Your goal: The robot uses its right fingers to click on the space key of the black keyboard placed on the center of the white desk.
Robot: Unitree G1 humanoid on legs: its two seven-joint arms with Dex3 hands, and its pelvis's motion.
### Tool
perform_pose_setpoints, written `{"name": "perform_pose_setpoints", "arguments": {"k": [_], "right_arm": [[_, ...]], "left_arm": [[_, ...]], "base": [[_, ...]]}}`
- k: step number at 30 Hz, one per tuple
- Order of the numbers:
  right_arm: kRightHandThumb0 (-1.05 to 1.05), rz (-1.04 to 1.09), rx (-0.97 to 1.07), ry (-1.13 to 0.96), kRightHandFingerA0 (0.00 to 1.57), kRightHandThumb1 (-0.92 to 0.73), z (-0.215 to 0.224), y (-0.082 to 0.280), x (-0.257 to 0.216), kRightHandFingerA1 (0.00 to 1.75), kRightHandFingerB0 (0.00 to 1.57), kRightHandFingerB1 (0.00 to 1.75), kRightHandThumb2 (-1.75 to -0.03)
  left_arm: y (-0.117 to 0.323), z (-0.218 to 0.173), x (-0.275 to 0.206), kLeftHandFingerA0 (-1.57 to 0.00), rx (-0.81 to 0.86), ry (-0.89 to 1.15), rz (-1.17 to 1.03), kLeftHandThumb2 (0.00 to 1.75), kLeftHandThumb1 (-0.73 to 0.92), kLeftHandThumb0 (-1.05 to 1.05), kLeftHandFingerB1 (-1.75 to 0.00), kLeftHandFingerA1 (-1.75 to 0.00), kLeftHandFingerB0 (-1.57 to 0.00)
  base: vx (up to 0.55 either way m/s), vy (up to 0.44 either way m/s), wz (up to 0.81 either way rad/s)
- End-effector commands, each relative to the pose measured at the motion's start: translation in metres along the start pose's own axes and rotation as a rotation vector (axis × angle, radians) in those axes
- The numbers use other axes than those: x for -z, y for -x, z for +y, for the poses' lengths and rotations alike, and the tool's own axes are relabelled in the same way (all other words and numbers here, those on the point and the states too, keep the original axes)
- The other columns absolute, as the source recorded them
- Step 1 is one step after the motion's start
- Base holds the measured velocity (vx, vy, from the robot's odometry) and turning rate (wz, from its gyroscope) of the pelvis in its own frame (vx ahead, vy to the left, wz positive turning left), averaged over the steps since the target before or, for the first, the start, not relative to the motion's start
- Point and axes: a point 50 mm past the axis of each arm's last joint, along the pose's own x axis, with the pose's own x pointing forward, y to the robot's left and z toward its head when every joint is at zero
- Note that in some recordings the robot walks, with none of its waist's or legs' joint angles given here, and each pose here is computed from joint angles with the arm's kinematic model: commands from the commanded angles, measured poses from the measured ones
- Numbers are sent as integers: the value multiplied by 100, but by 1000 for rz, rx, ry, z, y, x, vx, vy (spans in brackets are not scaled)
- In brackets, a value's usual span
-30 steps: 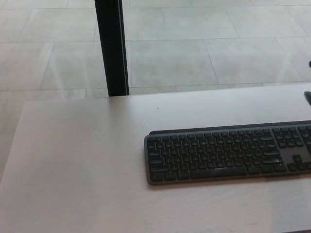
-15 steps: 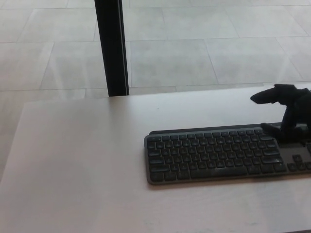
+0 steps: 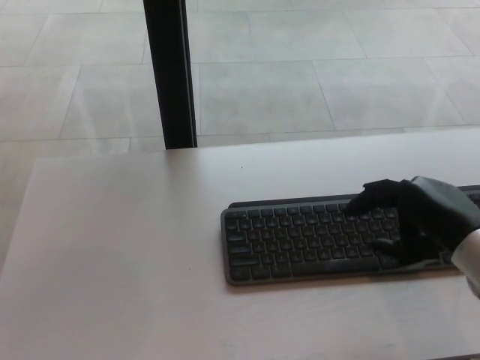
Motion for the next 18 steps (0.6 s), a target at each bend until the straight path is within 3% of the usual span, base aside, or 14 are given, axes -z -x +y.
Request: {"name": "perform_pose_setpoints", "arguments": {"k": [1, 3, 8, 9, 10, 11, 13, 14, 16, 17, 18], "right_arm": [[-21, -299, -208, 551, 85, -54, 15, 9, -9, 164, 73, 51, -74], [-21, -300, -225, 546, 85, -54, 21, 10, -8, 165, 73, 51, -71], [-28, -320, -245, 604, 86, -62, 29, 8, -9, 165, 74, 52, -63], [-33, -334, -244, 623, 85, -63, 31, 8, -11, 162, 75, 53, -64], [-33, -336, -243, 625, 85, -63, 31, 8, -10, 162, 75, 53, -64], [-34, -340, -242, 629, 89, -66, 32, 8, -10, 161, 76, 51, -60], [-34, -360, -233, 644, 86, -63, 36, 8, -12, 167, 77, 53, -61], [-32, -373, -226, 650, 86, -62, 39, 7, -12, 168, 77, 53, -61], [-32, -373, -229, 640, 86, -63, 40, 7, -12, 169, 77, 54, -61], [-31, -359, -248, 652, 84, -65, 40, 6, -12, 169, 75, 52, -61], [-32, -355, -249, 643, 85, -65, 40, 5, -12, 165, 74, 52, -63]], "left_arm": [[-2, 6, -9, -93, -17, 5, -39, 55, 51, -40, -61, -106, -76], [-2, 6, -9, -83, -20, -10, -38, 55, 50, -40, -59, -88, -76], [-2, 5, -10, -84, -22, -18, -38, 55, 49, -42, -58, -88, -77], [-2, 5, -11, -82, -24, -10, -38, 84, 38, -42, -71, -88, -71], [-2, 5, -11, -82, -24, -9, -39, 84, 38, -42, -71, -88, -71], [-2, 5, -11, -84, -17, -3, -39, 55, 52, -41, -60, -97, -75], [-2, 4, -11, -82, -5, -10, -41, 55, 50, -41, -60, -91, -77], [-2, 4, -11, -81, -8, -4, -38, 85, 39, -43, -71, -89, -72], [-2, 4, -11, -82, -9, 10, -37, 85, 39, -42, -71, -91, -71], [-2, 3, -12, -83, -12, 12, -38, 54, 51, -41, -61, -92, -78], [-2, 3, -12, -81, -11, 0, -43, 85, 39, -41, -71, -90, -71]], "base": [[0, 0, 0], [0, 0, 0], [0, 0, 0], [0, 0, 0], [0, 0, 0], [0, 0, 0], [0, 0, 0], [0, 0, 0], [0, 0, 0], [0, 0, 0], [0, 0, 0]]}}
